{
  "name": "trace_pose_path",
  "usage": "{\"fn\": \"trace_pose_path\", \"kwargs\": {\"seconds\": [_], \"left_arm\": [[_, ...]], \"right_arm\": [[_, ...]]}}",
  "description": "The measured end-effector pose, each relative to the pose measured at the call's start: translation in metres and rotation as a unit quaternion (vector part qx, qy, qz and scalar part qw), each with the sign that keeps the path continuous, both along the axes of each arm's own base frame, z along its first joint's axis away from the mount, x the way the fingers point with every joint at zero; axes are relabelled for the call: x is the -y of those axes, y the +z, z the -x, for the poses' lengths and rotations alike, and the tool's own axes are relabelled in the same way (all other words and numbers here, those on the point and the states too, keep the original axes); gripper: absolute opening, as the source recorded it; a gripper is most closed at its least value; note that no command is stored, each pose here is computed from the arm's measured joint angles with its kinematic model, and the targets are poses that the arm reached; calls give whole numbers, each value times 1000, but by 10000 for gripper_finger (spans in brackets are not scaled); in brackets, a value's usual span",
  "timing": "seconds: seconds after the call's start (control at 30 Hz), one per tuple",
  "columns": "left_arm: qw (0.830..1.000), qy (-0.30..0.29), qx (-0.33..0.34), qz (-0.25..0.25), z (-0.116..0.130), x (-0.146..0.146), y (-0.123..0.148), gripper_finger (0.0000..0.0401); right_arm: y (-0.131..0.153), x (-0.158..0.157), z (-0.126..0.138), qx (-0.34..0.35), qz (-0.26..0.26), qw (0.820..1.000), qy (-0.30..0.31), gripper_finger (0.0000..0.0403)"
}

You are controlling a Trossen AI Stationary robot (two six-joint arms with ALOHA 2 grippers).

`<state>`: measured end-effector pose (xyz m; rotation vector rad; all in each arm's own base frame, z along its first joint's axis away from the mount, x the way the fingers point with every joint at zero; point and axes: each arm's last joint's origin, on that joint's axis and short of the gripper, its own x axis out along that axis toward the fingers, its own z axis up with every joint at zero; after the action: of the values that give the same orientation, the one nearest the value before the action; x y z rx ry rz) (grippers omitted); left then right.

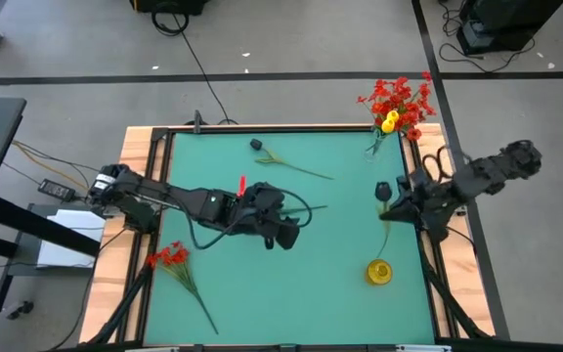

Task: Sort flowers into vase by color
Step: Put the bottom black flower into the yellow vase

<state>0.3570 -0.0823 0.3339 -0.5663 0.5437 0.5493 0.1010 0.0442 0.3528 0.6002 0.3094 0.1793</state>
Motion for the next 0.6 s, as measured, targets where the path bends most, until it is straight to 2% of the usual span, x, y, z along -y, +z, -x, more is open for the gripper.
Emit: {"fn": "trace_pose_path", "kwargs": {"seconds": [0.17,0.4,0.6], "left_arm": [[1000,17,16,-1,-5,-14,2,318],[999,27,15,-9,-8,-26,3,318],[999,36,14,-11,-9,-34,2,318]], "right_arm": [[-7,-19,-6,-28,18,999,27,13],[-6,-25,-1,-18,30,999,7,13],[18,-14,8,-5,67,997,-27,13]]}}
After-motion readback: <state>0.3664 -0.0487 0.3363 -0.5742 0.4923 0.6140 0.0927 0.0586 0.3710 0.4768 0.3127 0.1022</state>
